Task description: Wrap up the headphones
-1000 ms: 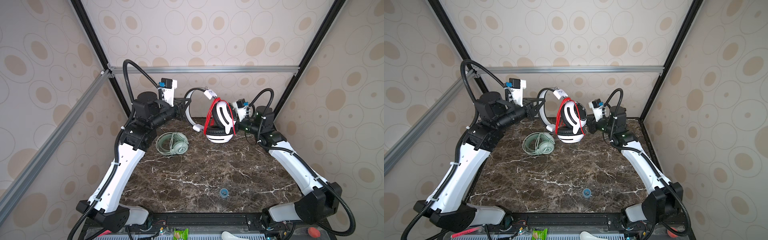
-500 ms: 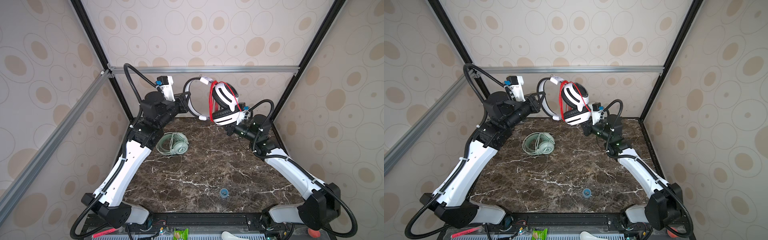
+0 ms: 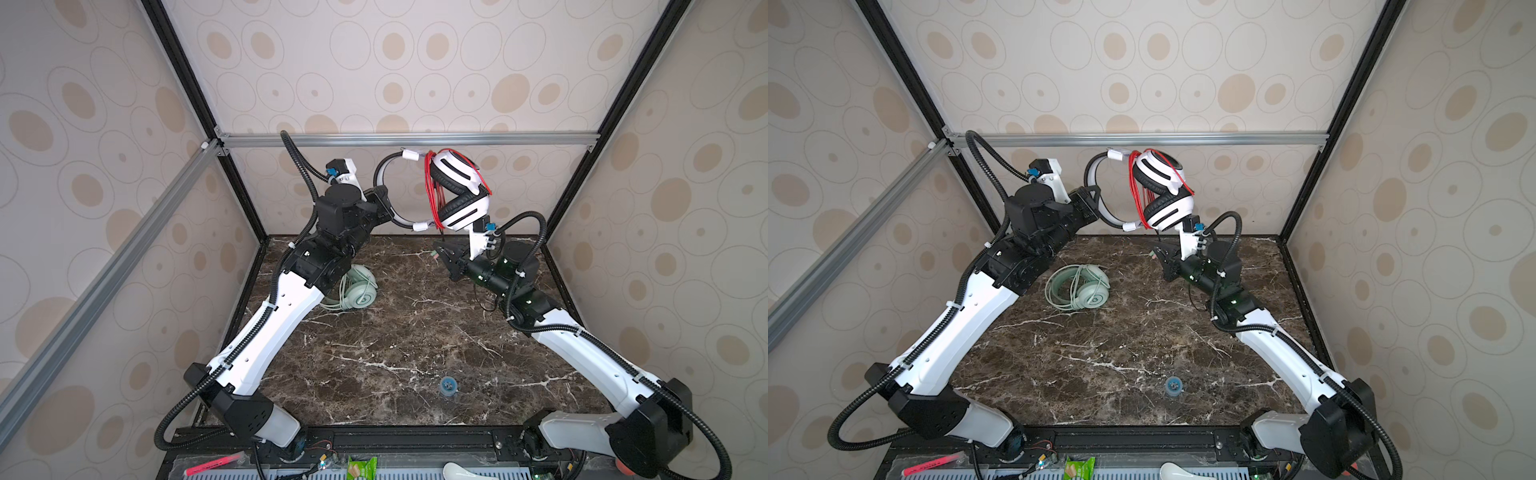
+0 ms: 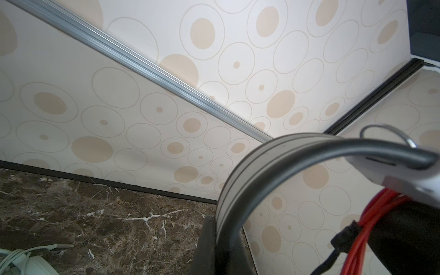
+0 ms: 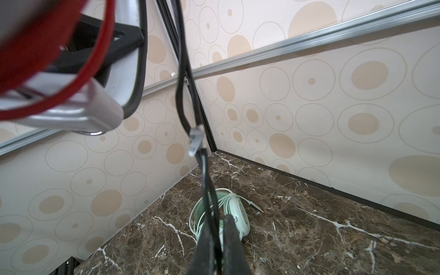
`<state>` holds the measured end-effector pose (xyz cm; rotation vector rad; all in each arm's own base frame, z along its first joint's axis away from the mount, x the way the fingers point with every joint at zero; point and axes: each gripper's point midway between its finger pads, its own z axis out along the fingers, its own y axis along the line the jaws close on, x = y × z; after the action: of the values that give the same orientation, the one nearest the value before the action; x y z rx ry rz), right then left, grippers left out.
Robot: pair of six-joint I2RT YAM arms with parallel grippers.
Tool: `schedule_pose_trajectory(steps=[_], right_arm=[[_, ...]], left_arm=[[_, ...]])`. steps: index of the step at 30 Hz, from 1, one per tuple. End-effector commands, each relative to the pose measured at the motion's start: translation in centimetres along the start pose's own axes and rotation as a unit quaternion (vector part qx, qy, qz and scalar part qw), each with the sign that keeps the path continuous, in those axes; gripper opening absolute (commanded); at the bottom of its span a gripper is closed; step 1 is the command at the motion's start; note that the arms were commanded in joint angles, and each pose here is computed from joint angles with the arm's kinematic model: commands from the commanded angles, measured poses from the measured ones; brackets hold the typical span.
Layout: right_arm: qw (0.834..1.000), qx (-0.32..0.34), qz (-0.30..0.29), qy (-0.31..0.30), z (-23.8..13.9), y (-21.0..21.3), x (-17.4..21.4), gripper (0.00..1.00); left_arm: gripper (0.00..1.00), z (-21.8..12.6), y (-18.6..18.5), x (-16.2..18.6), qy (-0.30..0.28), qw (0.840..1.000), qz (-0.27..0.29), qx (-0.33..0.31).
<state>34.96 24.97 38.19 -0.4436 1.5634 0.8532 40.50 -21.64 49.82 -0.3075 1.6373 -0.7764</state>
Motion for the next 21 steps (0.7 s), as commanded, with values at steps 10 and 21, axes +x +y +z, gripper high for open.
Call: schedule_pose_trajectory(steps=[10,21], right_arm=[[1.000,0.002,-0.002,0.022,-1.9,1.1,1.6,0.00],[0.994,0.015,-0.092,0.060,-2.8,4.5,1.6,0.00]], left_arm=[[0.00,-2.1,-0.4,-6.2,-0.114,0.987,-0.112,-0.009],[0.00,-1.5,1.1,-5.1,-0.100,0.986,-0.124,-0.046]])
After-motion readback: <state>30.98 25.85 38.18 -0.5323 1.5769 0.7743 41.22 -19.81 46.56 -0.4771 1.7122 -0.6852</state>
